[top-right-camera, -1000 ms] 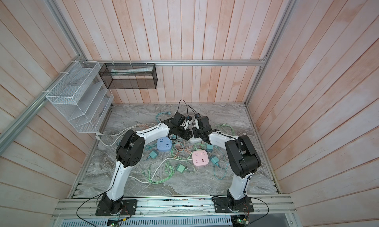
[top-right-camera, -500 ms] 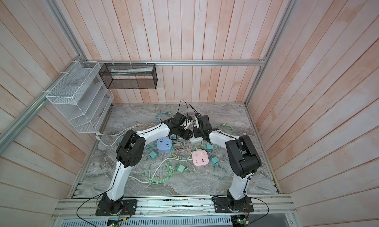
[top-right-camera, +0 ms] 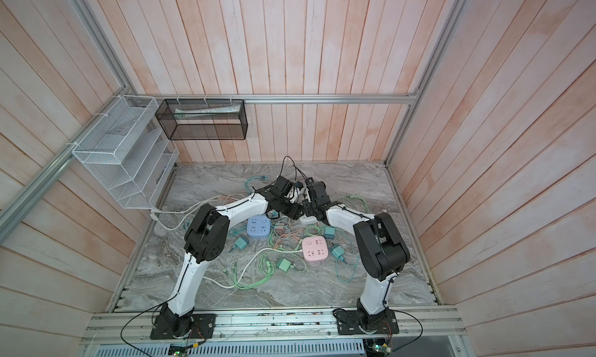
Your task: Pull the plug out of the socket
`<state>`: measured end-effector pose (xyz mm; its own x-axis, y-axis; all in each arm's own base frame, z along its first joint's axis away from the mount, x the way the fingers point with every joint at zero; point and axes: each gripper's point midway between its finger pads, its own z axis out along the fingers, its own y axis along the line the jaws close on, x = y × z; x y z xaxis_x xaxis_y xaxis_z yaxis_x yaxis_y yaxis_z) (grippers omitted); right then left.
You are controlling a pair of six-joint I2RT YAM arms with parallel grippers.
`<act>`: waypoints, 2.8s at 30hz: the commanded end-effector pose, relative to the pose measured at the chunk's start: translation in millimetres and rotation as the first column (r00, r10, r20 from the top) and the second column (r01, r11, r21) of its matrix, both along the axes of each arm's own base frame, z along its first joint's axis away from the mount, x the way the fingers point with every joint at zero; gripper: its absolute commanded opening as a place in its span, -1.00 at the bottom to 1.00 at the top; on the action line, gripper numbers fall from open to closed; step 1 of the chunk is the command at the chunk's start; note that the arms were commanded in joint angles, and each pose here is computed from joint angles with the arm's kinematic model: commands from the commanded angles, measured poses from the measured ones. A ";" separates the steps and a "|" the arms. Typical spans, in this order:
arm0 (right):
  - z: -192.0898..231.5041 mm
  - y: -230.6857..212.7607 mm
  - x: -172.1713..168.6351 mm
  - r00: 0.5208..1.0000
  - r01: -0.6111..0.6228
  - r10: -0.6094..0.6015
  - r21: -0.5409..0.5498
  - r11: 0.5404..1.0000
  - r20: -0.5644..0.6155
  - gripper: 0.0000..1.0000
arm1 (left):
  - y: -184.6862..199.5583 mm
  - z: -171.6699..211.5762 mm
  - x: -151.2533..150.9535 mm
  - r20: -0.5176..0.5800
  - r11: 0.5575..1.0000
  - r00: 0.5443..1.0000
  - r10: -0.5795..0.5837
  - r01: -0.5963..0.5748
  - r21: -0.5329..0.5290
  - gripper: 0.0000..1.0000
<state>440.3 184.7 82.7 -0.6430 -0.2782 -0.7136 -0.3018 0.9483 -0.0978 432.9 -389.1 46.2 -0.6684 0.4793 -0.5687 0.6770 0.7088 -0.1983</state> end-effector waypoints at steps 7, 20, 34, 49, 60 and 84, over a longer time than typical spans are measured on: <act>49.7 21.3 9.5 0.991 -0.053 0.033 0.148 0.988 0.129 -0.54 | 23.5 -75.8 -35.2 -0.166 0.983 0.986 0.007 0.024 0.184 0.48; 26.2 9.4 -5.9 0.997 -0.049 0.037 0.182 0.982 0.067 -0.57 | 22.0 -80.2 -31.4 -0.165 0.983 0.986 0.024 0.007 0.185 0.48; 23.9 -38.9 8.8 0.999 0.032 -0.034 0.225 0.974 0.004 -0.56 | 19.1 -57.8 -31.1 -0.104 0.989 0.995 -0.005 0.020 0.149 0.48; -11.2 -69.8 24.1 0.975 0.124 -0.061 0.300 0.946 -0.213 -0.50 | 16.6 -57.5 -33.4 -0.095 0.988 0.995 -0.019 0.033 0.149 0.48; -21.6 -68.4 30.2 0.962 0.136 -0.049 0.313 0.940 -0.269 -0.26 | 15.6 -50.3 -32.7 -0.072 0.988 0.997 -0.034 0.044 0.145 0.50; 28.3 -90.2 23.3 0.982 0.173 -0.144 0.286 0.943 -0.120 0.54 | 11.9 -33.1 -28.2 -0.034 0.992 0.999 -0.032 0.036 0.120 0.72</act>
